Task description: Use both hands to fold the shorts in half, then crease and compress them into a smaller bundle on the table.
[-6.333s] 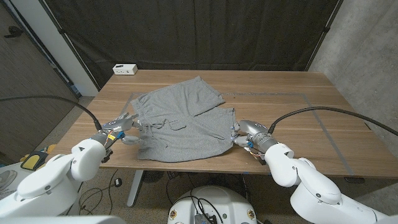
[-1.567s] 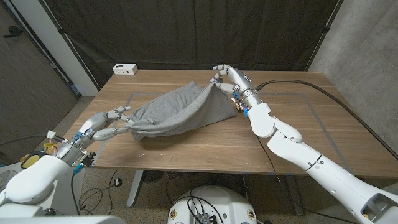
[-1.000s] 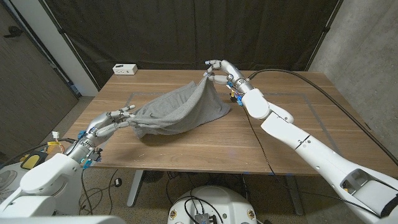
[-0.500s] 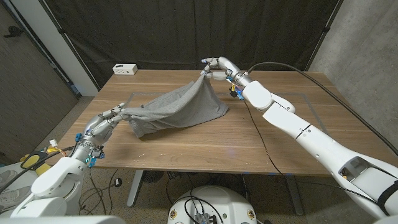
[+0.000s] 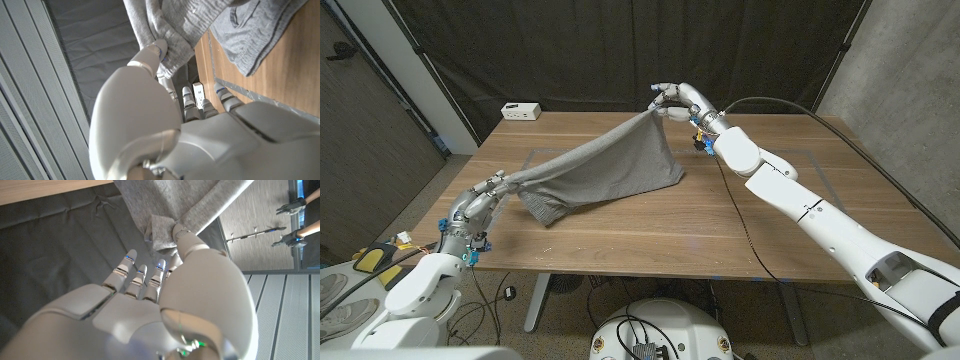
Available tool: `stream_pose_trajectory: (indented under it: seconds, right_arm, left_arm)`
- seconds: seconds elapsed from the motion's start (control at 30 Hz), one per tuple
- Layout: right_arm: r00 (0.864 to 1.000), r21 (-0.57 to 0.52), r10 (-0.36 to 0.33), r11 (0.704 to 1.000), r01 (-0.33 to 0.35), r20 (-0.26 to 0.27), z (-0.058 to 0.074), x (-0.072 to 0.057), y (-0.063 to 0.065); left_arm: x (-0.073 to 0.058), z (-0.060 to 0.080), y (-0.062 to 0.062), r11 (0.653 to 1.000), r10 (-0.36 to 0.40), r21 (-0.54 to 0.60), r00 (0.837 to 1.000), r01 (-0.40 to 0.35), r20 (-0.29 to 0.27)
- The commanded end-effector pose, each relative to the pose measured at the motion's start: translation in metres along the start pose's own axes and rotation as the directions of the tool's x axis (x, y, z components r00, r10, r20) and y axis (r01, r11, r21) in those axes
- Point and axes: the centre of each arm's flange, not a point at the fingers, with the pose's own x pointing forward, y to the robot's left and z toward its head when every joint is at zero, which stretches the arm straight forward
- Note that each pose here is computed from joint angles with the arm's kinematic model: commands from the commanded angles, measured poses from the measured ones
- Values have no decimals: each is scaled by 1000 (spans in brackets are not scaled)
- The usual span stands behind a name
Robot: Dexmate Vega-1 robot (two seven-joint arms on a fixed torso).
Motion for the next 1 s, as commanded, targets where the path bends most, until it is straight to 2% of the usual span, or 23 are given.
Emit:
stream_pose_trajectory:
  seconds: [0.03,0.1,0.13,0.57,0.67,0.9,1.0]
  right_arm:
    - [998,23,-56,998,56,2,-2,14,-5]
    - [1000,27,-30,999,30,-4,-3,19,-4]
    - [999,25,-41,999,41,-6,-4,22,-3]
    - [999,13,6,1000,-6,-38,-10,60,6]
    - [999,19,14,1000,-14,-39,-11,65,7]
    - [999,10,12,1000,-12,-44,-11,81,8]
    - [998,-2,27,1000,-27,-63,-14,93,10]
  left_arm:
    - [-8,-10,-2,992,113,-46,991,-117,-72]
    - [-9,-13,-3,988,129,-70,988,-135,-83]
    - [-9,-15,-3,987,134,-80,987,-141,-87]
    - [-3,-22,-12,973,170,-137,980,-184,-102]
    - [-2,-23,-13,966,192,-154,976,-207,-102]
    - [-2,-34,-15,946,249,-188,963,-265,-106]
    - [-1,-38,-17,939,267,-196,957,-284,-108]
